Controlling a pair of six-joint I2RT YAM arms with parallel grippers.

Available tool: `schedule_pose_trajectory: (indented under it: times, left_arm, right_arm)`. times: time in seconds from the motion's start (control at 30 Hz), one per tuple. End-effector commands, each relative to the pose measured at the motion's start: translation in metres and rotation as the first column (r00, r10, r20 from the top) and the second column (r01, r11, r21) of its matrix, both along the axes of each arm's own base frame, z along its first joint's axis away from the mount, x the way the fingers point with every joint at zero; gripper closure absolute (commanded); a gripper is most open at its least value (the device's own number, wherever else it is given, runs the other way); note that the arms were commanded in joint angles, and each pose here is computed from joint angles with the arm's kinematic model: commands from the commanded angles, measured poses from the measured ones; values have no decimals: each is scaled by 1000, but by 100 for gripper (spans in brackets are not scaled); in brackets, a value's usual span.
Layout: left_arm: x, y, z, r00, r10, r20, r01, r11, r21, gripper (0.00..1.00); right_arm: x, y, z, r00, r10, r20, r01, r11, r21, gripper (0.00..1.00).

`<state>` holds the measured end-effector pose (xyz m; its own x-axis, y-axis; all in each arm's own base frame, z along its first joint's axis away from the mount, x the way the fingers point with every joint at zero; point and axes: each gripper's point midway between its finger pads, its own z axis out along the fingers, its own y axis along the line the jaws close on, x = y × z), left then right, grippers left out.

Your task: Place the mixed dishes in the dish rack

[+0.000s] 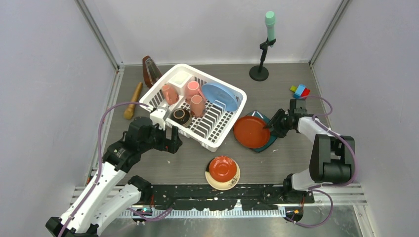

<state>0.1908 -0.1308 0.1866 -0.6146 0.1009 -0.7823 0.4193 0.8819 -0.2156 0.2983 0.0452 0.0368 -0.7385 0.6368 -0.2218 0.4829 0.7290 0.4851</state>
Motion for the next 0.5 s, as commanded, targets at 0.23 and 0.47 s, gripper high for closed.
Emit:
schedule_pose_trajectory:
  times: [0.23,0.47]
  left_arm:
    - [5,-8,5,1000,-21,22,22,999,-25,1]
    - [5,-8,5,1000,-21,22,21,999,-26,1]
  right_arm:
    - [2,-15,21,998,44,33,-38,984,-171,86]
    - [3,-70,93,969,-122,215,201,892,-404,100]
